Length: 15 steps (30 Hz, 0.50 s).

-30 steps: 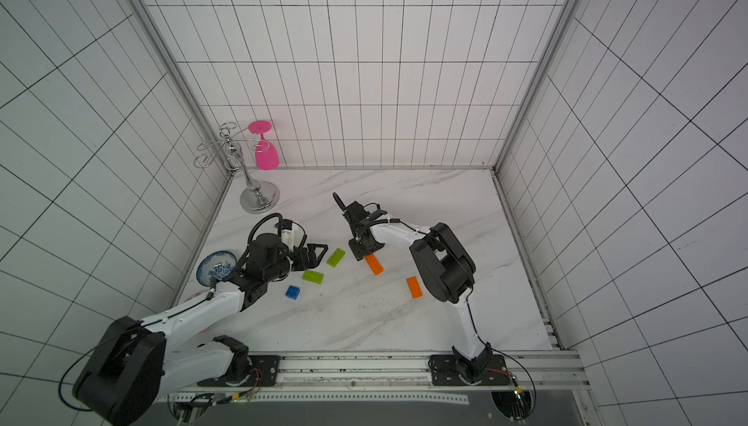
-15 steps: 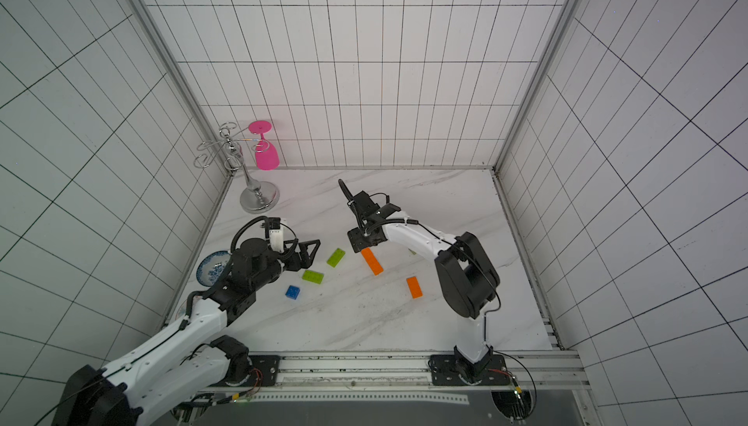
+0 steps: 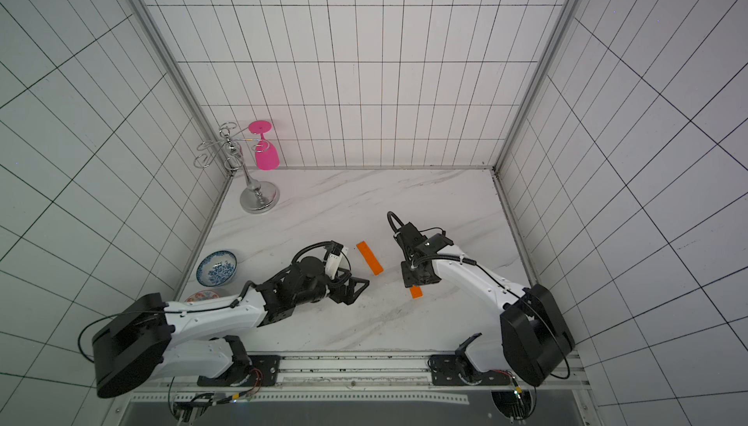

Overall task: Assemble a small pinwheel with lego
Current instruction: Pick up the lego brick from the center of the board.

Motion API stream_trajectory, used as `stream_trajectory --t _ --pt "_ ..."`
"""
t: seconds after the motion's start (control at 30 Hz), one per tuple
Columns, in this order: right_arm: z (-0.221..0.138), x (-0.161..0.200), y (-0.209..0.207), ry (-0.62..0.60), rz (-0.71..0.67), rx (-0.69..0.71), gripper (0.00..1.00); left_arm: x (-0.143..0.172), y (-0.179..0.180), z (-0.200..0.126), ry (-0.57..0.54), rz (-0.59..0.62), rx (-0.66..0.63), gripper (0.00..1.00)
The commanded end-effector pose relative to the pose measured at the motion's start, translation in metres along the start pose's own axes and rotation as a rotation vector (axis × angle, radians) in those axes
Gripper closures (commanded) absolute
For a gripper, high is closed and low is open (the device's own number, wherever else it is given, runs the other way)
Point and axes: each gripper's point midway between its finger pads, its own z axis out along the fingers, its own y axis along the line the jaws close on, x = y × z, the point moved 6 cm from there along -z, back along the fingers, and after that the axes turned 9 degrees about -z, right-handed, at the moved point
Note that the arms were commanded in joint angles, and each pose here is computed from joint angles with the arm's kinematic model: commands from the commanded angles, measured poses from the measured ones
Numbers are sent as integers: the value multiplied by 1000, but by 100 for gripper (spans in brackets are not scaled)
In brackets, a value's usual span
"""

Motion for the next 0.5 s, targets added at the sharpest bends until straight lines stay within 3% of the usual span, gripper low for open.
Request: stream_trajectory --t 0.0,0.07,0.3,0.47 --pt "15 22 -1 94 57 -50 42 1 -14 7 -10 -19 75 5" --pt "24 23 1 114 66 -72 36 3 -12 9 -3 -19 68 5" --pt "42 14 2 122 61 -96 37 -1 -10 5 -18 -5 36 5" --pt "52 14 -1 153 50 -52 46 -1 -3 0 -42 -22 -15 5"
